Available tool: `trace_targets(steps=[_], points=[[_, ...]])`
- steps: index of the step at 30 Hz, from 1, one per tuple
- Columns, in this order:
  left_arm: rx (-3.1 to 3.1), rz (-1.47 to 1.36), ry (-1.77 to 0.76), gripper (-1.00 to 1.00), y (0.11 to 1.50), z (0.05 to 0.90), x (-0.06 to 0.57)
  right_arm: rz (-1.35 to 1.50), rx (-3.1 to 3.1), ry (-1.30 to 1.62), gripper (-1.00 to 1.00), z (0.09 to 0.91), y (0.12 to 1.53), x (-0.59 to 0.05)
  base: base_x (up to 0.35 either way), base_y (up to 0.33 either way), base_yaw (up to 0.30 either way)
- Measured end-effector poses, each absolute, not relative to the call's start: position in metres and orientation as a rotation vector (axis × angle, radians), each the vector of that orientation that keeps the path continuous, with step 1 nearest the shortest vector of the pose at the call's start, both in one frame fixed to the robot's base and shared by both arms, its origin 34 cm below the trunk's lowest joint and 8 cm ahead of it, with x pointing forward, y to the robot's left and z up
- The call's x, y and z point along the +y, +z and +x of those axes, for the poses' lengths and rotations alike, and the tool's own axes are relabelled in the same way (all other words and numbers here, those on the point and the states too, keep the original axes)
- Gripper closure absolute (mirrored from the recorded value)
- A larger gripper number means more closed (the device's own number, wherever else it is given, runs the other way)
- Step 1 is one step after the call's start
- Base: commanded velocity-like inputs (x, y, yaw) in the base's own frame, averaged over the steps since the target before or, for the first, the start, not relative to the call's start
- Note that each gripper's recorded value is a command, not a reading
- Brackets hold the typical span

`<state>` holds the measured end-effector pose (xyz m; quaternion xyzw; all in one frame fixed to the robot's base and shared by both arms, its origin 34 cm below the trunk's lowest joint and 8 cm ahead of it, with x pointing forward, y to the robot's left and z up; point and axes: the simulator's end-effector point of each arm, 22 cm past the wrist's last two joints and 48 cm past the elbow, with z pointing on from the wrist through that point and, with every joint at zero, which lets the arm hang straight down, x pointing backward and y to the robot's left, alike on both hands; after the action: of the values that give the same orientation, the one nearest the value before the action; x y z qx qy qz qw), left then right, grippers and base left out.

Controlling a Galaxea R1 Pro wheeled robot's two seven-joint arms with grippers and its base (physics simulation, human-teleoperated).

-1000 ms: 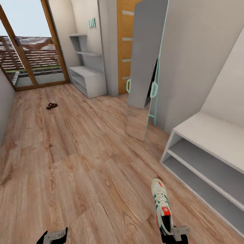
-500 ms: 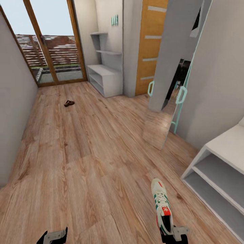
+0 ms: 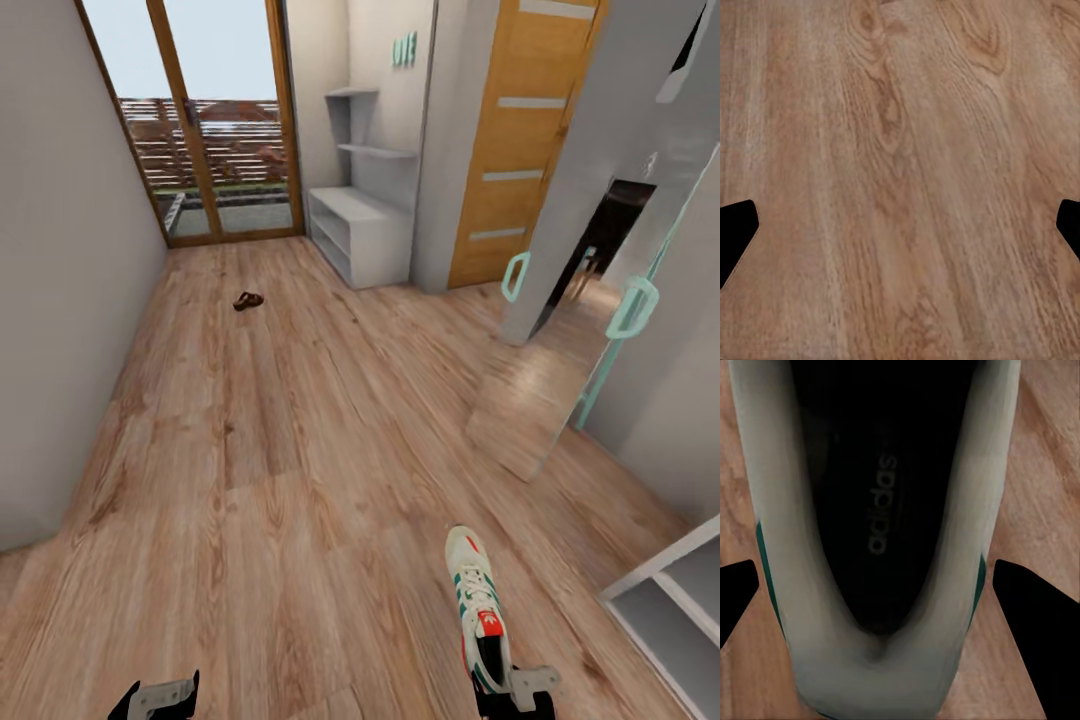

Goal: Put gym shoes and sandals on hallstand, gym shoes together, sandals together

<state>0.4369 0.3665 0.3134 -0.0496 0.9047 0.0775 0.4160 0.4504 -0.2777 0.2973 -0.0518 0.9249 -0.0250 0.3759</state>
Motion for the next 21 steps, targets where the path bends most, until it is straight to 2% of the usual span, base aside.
trace_targets(steps=[11,21], points=[[2.279,-0.124,0.196,-1.0,0.311,0.4345,0.3671,-0.136,2.374,-0.063,1.0,0.4479,0.2948,-0.2778,0.339,0.0,0.26],[2.282,-0.124,0.195,-1.0,0.31,0.4337,0.3663,-0.145,2.378,-0.061,1.0,0.4463,0.2937,-0.2799,0.339,0.0,0.051]])
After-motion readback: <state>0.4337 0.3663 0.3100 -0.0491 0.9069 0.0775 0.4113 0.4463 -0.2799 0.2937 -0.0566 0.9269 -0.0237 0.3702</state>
